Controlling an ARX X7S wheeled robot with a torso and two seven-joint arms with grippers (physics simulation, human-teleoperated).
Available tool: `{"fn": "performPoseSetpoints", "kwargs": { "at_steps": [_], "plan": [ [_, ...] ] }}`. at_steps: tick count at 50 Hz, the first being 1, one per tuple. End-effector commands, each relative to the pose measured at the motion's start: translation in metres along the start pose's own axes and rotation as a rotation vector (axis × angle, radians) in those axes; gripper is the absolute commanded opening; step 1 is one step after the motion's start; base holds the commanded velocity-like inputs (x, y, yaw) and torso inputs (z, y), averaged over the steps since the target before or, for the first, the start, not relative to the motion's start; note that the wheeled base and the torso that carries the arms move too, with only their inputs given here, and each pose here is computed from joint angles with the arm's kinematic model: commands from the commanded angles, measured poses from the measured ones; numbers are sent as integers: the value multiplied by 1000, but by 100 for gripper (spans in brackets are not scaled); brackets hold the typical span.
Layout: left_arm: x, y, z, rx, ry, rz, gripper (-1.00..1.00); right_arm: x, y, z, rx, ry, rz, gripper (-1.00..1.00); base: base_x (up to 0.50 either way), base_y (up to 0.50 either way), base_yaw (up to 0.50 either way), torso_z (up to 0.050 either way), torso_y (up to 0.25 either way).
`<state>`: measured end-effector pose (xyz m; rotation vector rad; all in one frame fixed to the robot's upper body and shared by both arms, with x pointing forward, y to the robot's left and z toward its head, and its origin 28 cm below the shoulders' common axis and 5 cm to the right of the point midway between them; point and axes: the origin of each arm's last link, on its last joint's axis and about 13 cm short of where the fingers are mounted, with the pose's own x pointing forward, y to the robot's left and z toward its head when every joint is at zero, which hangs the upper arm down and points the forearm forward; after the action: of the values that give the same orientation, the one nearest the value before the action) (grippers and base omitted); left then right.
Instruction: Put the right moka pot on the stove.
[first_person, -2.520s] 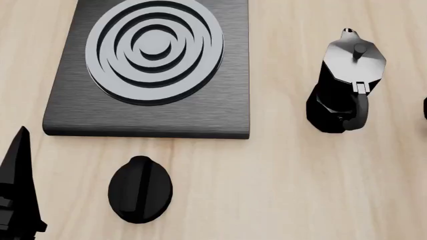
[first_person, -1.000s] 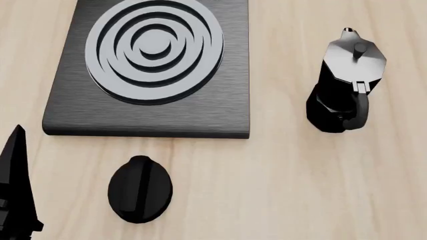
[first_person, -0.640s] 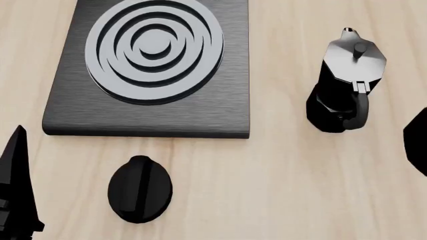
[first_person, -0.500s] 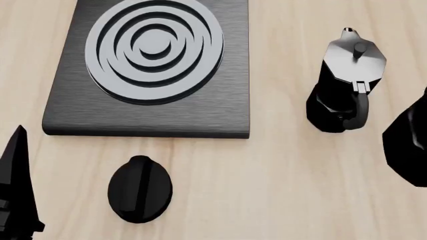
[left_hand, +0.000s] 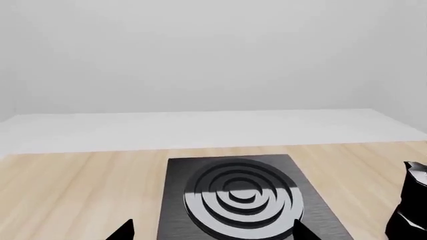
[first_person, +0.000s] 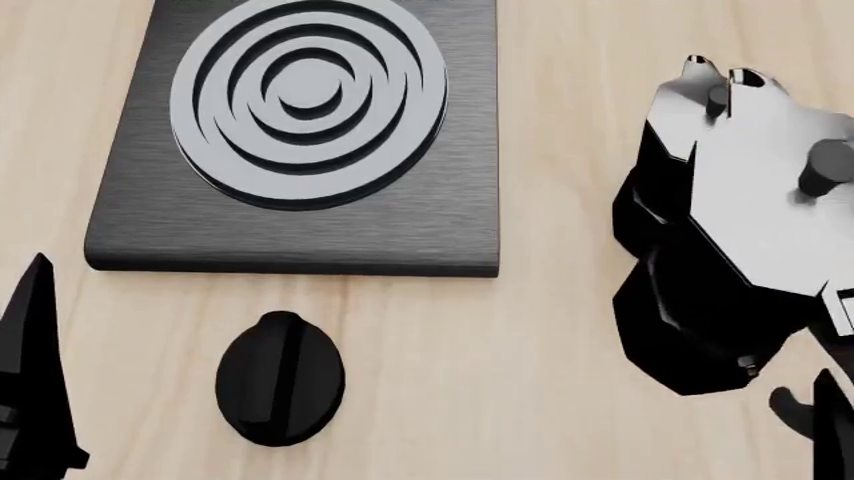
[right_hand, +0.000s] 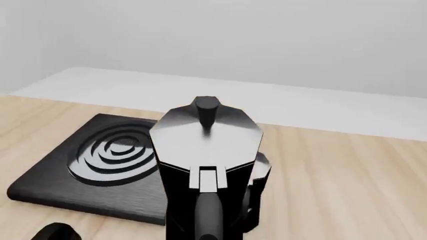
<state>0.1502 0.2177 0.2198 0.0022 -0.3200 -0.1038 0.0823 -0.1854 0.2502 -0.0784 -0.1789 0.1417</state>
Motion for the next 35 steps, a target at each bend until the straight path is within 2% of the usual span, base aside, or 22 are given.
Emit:
{"fn": "performPoseSetpoints", "kwargs": {
  "at_steps": [1, 35],
  "plan": [
    [-1, 0, 0, -4, 1, -3, 100, 6, 9, -3, -10, -26, 56, -100, 0, 0, 0, 0, 0],
    [0, 0, 0, -9, -1, 0, 100, 40, 42, -5, 5, -57, 252, -100, 0, 0, 0, 0, 1]
  ]
}}
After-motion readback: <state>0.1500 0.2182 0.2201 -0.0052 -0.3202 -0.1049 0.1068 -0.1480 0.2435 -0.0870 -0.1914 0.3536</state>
